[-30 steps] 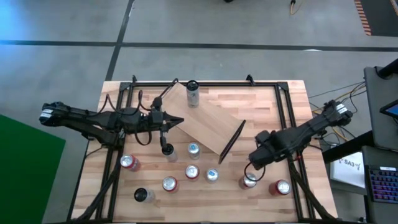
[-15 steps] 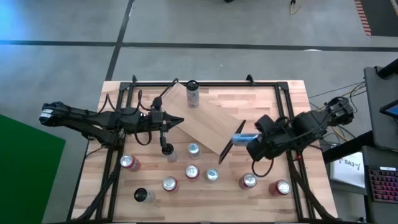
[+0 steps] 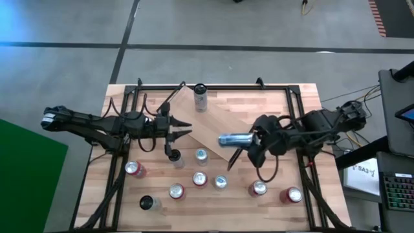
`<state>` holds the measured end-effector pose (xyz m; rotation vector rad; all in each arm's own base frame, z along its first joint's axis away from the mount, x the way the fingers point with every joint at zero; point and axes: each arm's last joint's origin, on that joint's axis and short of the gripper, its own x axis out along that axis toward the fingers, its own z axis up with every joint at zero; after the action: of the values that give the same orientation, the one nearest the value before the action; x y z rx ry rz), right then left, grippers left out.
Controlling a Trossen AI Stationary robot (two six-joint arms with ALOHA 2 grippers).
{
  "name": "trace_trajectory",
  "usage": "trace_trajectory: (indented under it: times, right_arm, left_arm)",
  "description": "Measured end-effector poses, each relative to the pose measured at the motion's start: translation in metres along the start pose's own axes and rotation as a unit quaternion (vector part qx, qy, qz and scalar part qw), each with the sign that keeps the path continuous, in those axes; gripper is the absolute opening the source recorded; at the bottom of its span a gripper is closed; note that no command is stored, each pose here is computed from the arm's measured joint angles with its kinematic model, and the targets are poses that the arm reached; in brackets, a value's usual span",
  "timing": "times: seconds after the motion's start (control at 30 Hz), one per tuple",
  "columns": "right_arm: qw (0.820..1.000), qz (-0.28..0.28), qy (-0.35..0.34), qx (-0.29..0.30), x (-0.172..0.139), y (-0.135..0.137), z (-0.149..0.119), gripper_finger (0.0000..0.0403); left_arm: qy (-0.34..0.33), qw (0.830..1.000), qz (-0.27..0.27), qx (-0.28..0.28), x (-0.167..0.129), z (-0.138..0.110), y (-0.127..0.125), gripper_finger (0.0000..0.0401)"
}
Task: Place canned beverage on shelf
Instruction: Put the silver/blue soda can on the shelf
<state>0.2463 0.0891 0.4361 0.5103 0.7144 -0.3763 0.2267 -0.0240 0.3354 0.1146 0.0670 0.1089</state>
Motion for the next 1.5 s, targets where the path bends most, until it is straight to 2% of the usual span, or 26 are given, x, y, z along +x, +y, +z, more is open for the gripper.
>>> trace_trajectory:
  times: [0.33, 0.53, 0.83, 1.1, 1.5]
  right_arm:
    - [0.999, -0.031, -0.001, -0.035, 0.03, -0.006, 0.018, 0.0222]
    - [0.998, -0.042, 0.018, -0.037, 0.048, -0.009, 0.024, 0.0222]
    - [0.998, -0.037, 0.023, -0.045, 0.058, -0.009, 0.028, 0.0222]
    - [0.997, -0.041, 0.029, -0.052, 0.062, -0.008, 0.027, 0.0222]
    - [0.997, -0.047, 0.029, -0.046, 0.067, -0.008, 0.028, 0.0222]
  left_arm:
    - [0.012, 0.999, -0.031, 0.0, 0.028, -0.015, -0.011, 0.0183]
    - [0.012, 0.999, -0.026, 0.021, 0.051, -0.017, -0.016, 0.0214]
    - [0.037, 0.998, -0.011, 0.058, 0.081, -0.02, -0.023, 0.0219]
    - [0.052, 0.997, 0.001, 0.063, 0.098, -0.025, -0.027, 0.022]
    - [0.063, 0.996, 0.001, 0.061, 0.107, -0.031, -0.03, 0.022]
